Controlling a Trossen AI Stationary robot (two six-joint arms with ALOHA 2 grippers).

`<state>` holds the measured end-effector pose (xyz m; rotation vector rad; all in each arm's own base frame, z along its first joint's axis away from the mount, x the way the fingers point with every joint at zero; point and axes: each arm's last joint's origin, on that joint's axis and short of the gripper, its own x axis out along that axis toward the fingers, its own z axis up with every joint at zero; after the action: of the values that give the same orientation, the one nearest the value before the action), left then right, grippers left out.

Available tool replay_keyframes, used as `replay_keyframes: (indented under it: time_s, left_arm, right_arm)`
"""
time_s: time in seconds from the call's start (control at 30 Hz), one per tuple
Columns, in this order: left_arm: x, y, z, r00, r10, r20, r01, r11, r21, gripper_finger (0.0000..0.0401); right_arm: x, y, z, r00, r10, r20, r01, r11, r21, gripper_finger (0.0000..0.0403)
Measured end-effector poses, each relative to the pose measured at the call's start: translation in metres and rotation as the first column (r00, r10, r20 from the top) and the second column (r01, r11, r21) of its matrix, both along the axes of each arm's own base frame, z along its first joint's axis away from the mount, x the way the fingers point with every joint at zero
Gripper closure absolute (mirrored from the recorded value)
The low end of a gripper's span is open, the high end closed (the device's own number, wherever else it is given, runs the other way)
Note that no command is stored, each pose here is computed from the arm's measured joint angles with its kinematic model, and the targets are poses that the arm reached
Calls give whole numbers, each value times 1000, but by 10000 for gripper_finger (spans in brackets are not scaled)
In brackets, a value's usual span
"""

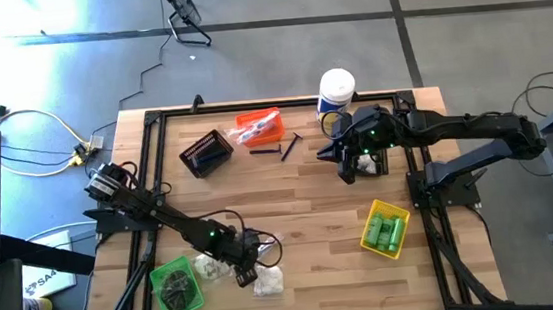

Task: Pick & Place Travel size toiletries
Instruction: Put the blue toothbrush into the orange bin

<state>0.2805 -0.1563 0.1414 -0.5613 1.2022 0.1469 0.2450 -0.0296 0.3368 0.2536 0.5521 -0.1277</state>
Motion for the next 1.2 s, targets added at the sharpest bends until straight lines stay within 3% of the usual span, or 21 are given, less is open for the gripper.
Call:
replay_keyframes:
  time_s: [0.37,0.87,1.2]
  left_arm:
    - [-1,1,0,1000,4,-2,-4,1000,0,391]
    - [3,-1,9,1000,3,13,-3,1000,-7,395]
    - [-1,15,45,995,75,60,-82,988,133,396]
  right_arm:
    - [0,0,0,1000,0,1,0,1000,0,365]
    - [0,0,0,1000,10,1,-10,1000,2,365]
    - [0,2,2,998,53,17,-53,998,20,365]
